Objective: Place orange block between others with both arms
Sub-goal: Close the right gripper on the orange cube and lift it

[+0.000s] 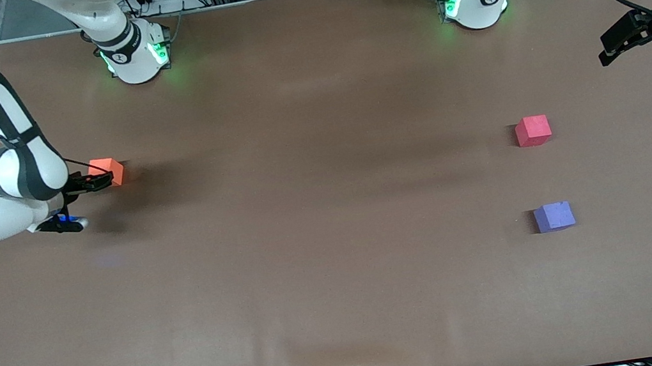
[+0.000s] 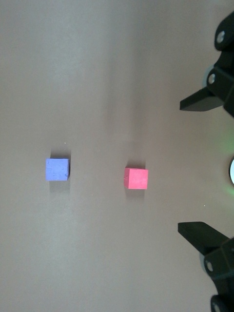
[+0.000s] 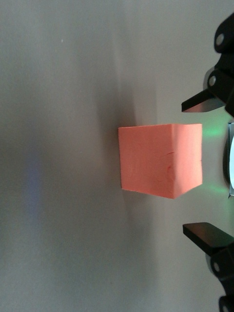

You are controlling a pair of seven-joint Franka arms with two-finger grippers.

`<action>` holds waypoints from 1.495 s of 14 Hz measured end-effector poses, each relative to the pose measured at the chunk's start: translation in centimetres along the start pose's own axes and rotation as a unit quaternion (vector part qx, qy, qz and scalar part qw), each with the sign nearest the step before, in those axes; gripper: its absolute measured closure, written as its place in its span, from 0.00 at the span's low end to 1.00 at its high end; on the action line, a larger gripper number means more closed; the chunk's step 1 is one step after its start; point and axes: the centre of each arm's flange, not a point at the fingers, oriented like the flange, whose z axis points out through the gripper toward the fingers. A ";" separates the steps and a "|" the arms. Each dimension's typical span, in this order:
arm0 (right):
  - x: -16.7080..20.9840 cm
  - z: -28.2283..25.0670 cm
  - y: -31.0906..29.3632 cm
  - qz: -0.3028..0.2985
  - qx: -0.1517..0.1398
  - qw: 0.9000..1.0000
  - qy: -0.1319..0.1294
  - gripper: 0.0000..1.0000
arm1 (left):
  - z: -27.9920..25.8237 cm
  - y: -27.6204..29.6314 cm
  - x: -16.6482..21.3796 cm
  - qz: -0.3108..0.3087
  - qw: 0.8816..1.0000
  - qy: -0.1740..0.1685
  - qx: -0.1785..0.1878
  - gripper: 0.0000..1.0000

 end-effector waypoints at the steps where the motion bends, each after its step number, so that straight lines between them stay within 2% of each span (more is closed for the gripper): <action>1: 0.3 0.7 0.0 -0.004 0.000 1.000 -0.004 0.00 | 0.0 0.0 0.0 0.000 1.000 0.000 0.000 0.00; 6: 1.2 3.0 0.3 -0.007 0.002 1.000 -0.021 0.00 | 0.0 0.0 0.0 0.000 1.000 0.000 0.000 0.00; 7: 1.2 3.2 0.5 -0.007 0.003 1.000 -0.022 0.06 | 0.0 0.0 0.0 0.000 1.000 0.000 0.000 0.00; 8: 1.1 3.3 0.8 -0.011 0.006 1.000 -0.022 0.06 | 0.0 0.0 0.0 0.000 1.000 0.000 0.000 0.00; 9: 1.1 3.3 1.4 -0.015 0.009 1.000 -0.022 0.12 | 0.0 0.0 0.0 0.000 1.000 -0.001 0.000 0.00; 11: 1.0 3.2 2.2 -0.017 0.015 1.000 -0.020 0.35 | 0.0 0.0 0.0 0.000 1.000 -0.001 0.000 0.00; 12: 1.0 2.9 2.3 -0.018 0.015 1.000 -0.017 0.40 | 0.0 0.0 0.0 0.000 1.000 -0.001 0.000 0.00; 15: 1.6 -1.3 -0.8 -0.036 0.041 0.999 0.004 0.41 | 0.0 0.0 0.0 0.000 1.000 -0.001 0.000 0.00; 18: 2.0 -8.2 -7.6 -0.082 0.064 0.993 0.051 0.42 | 0.0 0.0 0.0 0.000 1.000 -0.001 0.000 0.00; 21: 1.9 -11.2 -14.6 -0.124 0.077 0.986 0.082 0.42 | 0.0 0.0 0.0 0.000 1.000 -0.002 0.000 0.00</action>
